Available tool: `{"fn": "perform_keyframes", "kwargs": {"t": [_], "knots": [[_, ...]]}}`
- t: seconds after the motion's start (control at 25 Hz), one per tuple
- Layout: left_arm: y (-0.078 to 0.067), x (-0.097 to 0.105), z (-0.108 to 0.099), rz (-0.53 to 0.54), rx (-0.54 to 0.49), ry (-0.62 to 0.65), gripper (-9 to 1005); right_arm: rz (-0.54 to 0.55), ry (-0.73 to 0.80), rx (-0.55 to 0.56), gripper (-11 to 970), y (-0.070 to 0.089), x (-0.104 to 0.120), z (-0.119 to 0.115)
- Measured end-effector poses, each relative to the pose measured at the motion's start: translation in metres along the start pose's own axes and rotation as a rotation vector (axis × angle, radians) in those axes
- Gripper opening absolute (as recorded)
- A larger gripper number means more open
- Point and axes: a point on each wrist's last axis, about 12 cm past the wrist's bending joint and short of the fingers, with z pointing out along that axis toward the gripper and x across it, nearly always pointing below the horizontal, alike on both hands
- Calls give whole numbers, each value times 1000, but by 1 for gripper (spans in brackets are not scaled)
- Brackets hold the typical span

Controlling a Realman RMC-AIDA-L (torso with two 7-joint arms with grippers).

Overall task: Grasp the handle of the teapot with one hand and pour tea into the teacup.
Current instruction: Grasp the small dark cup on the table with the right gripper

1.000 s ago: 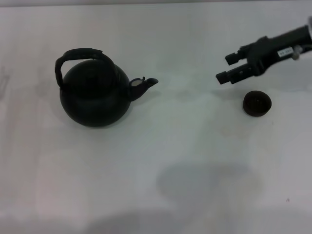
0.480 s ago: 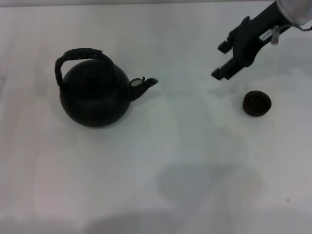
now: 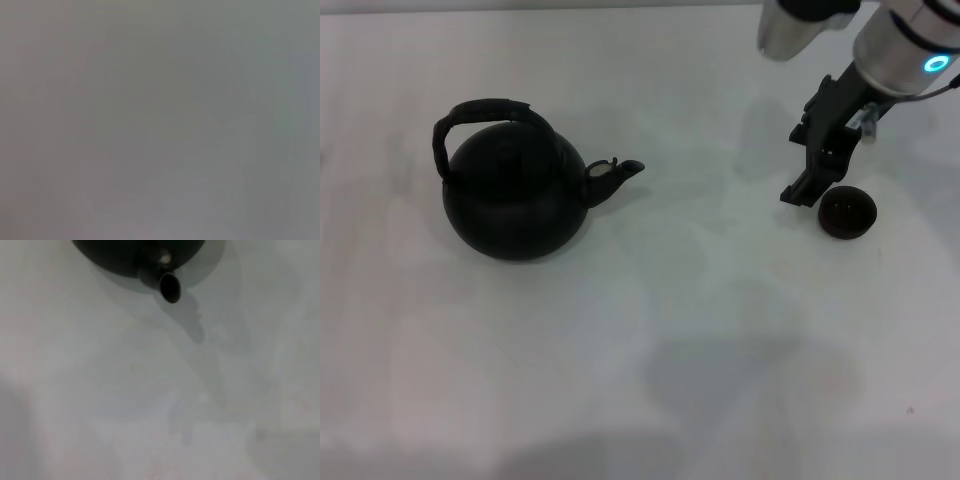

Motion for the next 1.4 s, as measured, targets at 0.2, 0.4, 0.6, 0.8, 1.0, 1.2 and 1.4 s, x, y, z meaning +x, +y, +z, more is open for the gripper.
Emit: {"fn": "perform_keyframes", "kwargs": {"t": [0.2, 0.4, 0.6, 0.8, 1.0, 1.2, 1.4], "knots": [[0, 0, 0, 0, -2, 0, 873, -12, 14, 4, 812, 3, -3, 6], [1, 0, 1, 1, 0, 0, 873, 2, 20, 9, 814, 4, -1, 18], [-1, -1, 3, 1, 5, -3, 873, 13, 45, 6, 813, 4, 3, 32], [-3, -2, 5, 0, 13, -4, 872, 33, 53, 2, 813, 3, 8, 40], [-4, -2, 6, -3, 13, -4, 872, 49, 63, 6, 814, 1, 13, 45], [-4, -1, 5, -6, 9, -3, 872, 62, 68, 14, 813, -2, 18, 49], [-4, -1, 5, -6, 11, -2, 873, 75, 79, 9, 813, -2, 22, 52]]}}
